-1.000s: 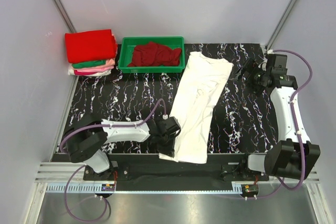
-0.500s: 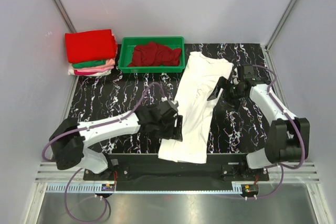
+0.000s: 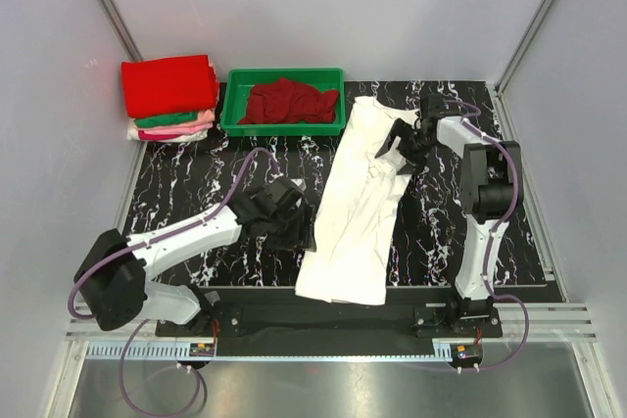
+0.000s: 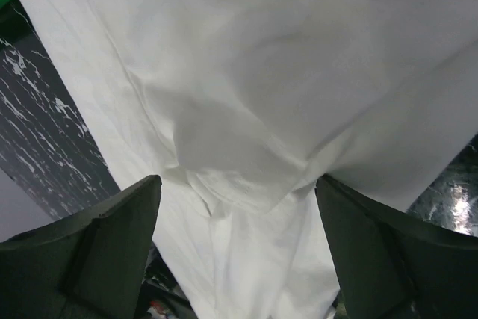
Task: Fold and stack the t-shirts
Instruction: Fold the tshirt
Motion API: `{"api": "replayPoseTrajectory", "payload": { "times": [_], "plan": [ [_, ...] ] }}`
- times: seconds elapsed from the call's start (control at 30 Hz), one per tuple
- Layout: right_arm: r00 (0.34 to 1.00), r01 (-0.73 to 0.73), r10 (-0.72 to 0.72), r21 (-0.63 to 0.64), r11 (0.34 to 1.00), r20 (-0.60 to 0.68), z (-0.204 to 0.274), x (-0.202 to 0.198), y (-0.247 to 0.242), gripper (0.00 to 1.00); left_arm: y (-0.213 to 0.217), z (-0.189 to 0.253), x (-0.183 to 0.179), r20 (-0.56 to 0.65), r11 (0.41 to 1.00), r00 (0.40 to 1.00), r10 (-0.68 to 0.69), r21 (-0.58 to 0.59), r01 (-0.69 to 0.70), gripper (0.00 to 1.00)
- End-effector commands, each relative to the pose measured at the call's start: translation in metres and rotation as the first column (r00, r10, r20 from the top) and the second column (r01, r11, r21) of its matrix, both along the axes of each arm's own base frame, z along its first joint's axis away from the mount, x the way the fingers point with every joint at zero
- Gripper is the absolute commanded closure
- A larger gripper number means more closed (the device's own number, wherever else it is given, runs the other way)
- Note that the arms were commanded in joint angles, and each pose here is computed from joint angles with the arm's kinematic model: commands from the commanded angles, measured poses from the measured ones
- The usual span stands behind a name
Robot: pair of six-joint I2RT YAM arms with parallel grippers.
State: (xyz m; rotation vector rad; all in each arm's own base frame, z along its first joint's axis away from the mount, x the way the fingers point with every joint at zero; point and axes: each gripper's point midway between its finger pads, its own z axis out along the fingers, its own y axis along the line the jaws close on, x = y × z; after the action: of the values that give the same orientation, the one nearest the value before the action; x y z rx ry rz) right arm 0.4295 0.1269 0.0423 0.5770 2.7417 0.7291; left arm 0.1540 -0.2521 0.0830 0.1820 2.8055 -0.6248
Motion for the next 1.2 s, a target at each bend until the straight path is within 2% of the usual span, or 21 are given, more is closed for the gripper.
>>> {"api": "replayPoseTrajectory", "payload": {
  "times": [0.0, 0.03, 0.07, 0.13, 0.17, 0.3, 0.33, 0.37, 0.43, 0.47, 0.6, 0.63, 0.7, 0.73, 0.93, 1.0, 1.03, 1.07, 1.1, 1.13, 1.17],
  "plan": [
    [0.999, 0.008, -0.004, -0.099, 0.995, 0.045, -0.004, 0.035, -0.010, 0.08, -0.008, 0.009, 0.012, 0.044, 0.998, 0.998, -0.035, -0.057, 0.038, 0.30],
    [1.000, 0.012, -0.014, -0.134, 0.991, -0.016, -0.023, 0.033, -0.016, 0.07, -0.006, 0.006, 0.014, 0.034, 0.998, 0.999, -0.034, -0.051, 0.035, 0.30],
    [0.999, 0.026, -0.022, -0.170, 0.985, 0.024, -0.015, 0.053, -0.022, 0.07, -0.007, 0.007, 0.017, 0.039, 0.998, 0.998, -0.040, -0.052, 0.042, 0.31],
    [0.999, 0.031, -0.040, -0.213, 0.977, -0.035, -0.037, 0.059, -0.032, 0.07, -0.008, 0.006, 0.020, 0.032, 0.997, 0.998, -0.045, -0.056, 0.046, 0.31],
    [0.998, 0.056, -0.052, -0.230, 0.971, 0.023, -0.024, 0.084, -0.037, 0.07, -0.009, 0.006, 0.021, 0.035, 0.997, 0.998, -0.053, -0.056, 0.055, 0.31],
    [0.995, 0.085, -0.068, -0.251, 0.964, 0.076, -0.028, 0.131, -0.042, 0.06, -0.009, 0.002, 0.027, 0.022, 0.997, 0.998, -0.061, -0.055, 0.062, 0.31],
    [0.997, 0.077, -0.070, -0.258, 0.963, 0.037, -0.051, 0.132, -0.043, 0.05, -0.010, -0.001, 0.029, 0.015, 0.996, 0.998, -0.062, -0.058, 0.063, 0.31],
    [0.990, 0.110, -0.085, -0.247, 0.963, 0.110, -0.031, 0.155, -0.045, 0.05, -0.010, -0.002, 0.031, 0.016, 0.996, 0.998, -0.067, -0.056, 0.068, 0.31],
    [0.989, 0.131, -0.109, -0.261, 0.956, 0.098, -0.047, 0.162, -0.050, 0.05, -0.011, -0.004, 0.036, 0.006, 0.996, 0.998, -0.069, -0.047, 0.070, 0.32],
    [0.983, 0.153, -0.124, -0.235, 0.960, 0.132, -0.035, 0.172, -0.052, 0.05, -0.011, -0.005, 0.036, 0.006, 0.996, 0.997, -0.077, -0.041, 0.077, 0.32],
    [0.979, 0.170, -0.142, -0.207, 0.963, 0.146, -0.020, 0.168, -0.055, 0.04, -0.017, -0.004, 0.041, 0.008, 0.996, 0.997, -0.078, -0.052, 0.078, 0.32],
    [0.961, 0.184, -0.136, -0.188, 0.965, 0.240, 0.018, 0.177, -0.055, 0.02, -0.019, -0.002, 0.042, 0.012, 0.995, 0.997, -0.078, -0.063, 0.078, 0.32],
    [0.958, 0.160, -0.107, -0.185, 0.970, 0.267, 0.031, 0.170, -0.055, 0.00, -0.026, 0.002, 0.046, 0.026, 0.993, 0.997, -0.074, -0.090, 0.076, 0.32],
    [0.941, 0.164, -0.100, -0.178, 0.970, 0.323, 0.065, 0.169, -0.056, 0.00, -0.028, 0.004, 0.045, 0.018, 0.992, 0.997, -0.074, -0.105, 0.075, 0.32],
    [0.913, 0.175, -0.071, -0.230, 0.957, 0.402, 0.156, 0.126, -0.073, 0.00, -0.043, 0.014, 0.055, 0.049, 0.985, 0.996, -0.073, -0.155, 0.079, 0.33],
    [0.940, 0.160, -0.064, -0.267, 0.950, 0.335, 0.139, 0.096, -0.079, 0.00, -0.046, 0.011, 0.057, 0.048, 0.984, 0.997, -0.063, -0.165, 0.071, 0.33],
    [0.927, 0.177, -0.069, -0.267, 0.947, 0.369, 0.163, 0.078, -0.081, 0.00, -0.049, 0.008, 0.055, 0.037, 0.982, 0.997, -0.068, -0.173, 0.073, 0.33],
    [0.960, 0.160, -0.081, -0.287, 0.944, 0.268, 0.128, 0.048, -0.083, 0.00, -0.052, 0.005, 0.053, 0.025, 0.981, 0.998, -0.061, -0.182, 0.065, 0.34],
    [0.967, 0.159, -0.091, -0.285, 0.945, 0.239, 0.120, 0.029, -0.082, 0.00, -0.055, 0.003, 0.051, 0.017, 0.979, 0.998, -0.062, -0.193, 0.064, 0.34],
    [0.953, 0.182, -0.102, -0.268, 0.946, 0.286, 0.139, 0.012, -0.082, 0.00, -0.062, -0.001, 0.046, 0.018, 0.975, 0.997, -0.075, -0.207, 0.077, 0.34],
    [0.977, 0.167, -0.120, -0.272, 0.948, 0.179, 0.099, -0.025, -0.081, 0.01, -0.067, -0.003, 0.044, 0.008, 0.974, 0.998, -0.067, -0.217, 0.067, 0.34]
  ]
}}
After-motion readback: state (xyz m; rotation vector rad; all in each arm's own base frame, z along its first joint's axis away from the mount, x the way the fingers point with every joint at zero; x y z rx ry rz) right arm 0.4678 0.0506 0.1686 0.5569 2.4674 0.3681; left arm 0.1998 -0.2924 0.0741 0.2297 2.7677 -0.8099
